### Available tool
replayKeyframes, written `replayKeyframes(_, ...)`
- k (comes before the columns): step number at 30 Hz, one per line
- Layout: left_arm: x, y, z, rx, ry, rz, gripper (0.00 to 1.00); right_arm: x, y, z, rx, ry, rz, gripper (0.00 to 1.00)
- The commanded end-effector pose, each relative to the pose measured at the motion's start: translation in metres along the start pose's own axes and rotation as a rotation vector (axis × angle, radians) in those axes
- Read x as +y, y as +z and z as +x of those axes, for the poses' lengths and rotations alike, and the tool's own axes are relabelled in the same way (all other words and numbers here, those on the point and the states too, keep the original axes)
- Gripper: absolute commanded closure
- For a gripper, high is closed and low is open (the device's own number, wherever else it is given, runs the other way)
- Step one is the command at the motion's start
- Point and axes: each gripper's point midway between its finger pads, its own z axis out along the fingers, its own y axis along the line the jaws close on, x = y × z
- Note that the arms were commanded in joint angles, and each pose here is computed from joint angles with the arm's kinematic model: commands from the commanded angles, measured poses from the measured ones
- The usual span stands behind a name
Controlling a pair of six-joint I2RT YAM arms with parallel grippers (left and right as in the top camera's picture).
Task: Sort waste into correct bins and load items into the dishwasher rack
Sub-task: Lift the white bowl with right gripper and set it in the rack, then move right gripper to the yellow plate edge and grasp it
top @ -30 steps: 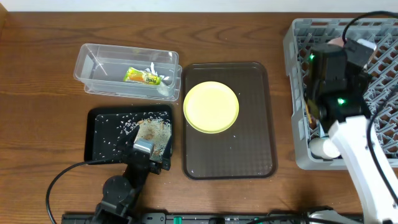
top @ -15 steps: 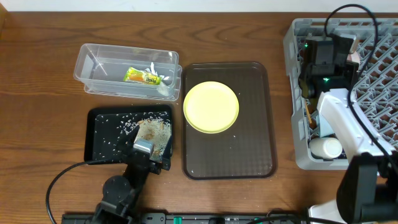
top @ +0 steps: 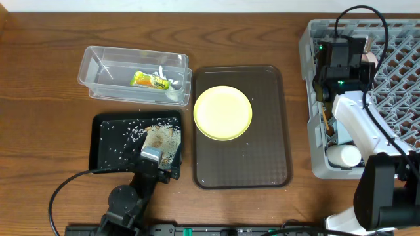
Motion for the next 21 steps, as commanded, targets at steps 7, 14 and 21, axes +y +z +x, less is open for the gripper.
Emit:
replayKeyframes(7,0.000,0.002,0.017,0.041,0.019,0.000,0.03,-0.002,0.006,0.005,0.021,-0.064,0.042,0.99)
replayKeyframes(14,0.000,0.002,0.017,0.041,0.019,0.000,0.03,0.025,-0.007,0.017,0.034,-0.150,0.001,0.99)
replayKeyframes(21,0.000,0.002,0.017,0.041,0.019,0.000,0.03,0.044,-0.039,0.029,0.035,-0.147,-0.038,0.97)
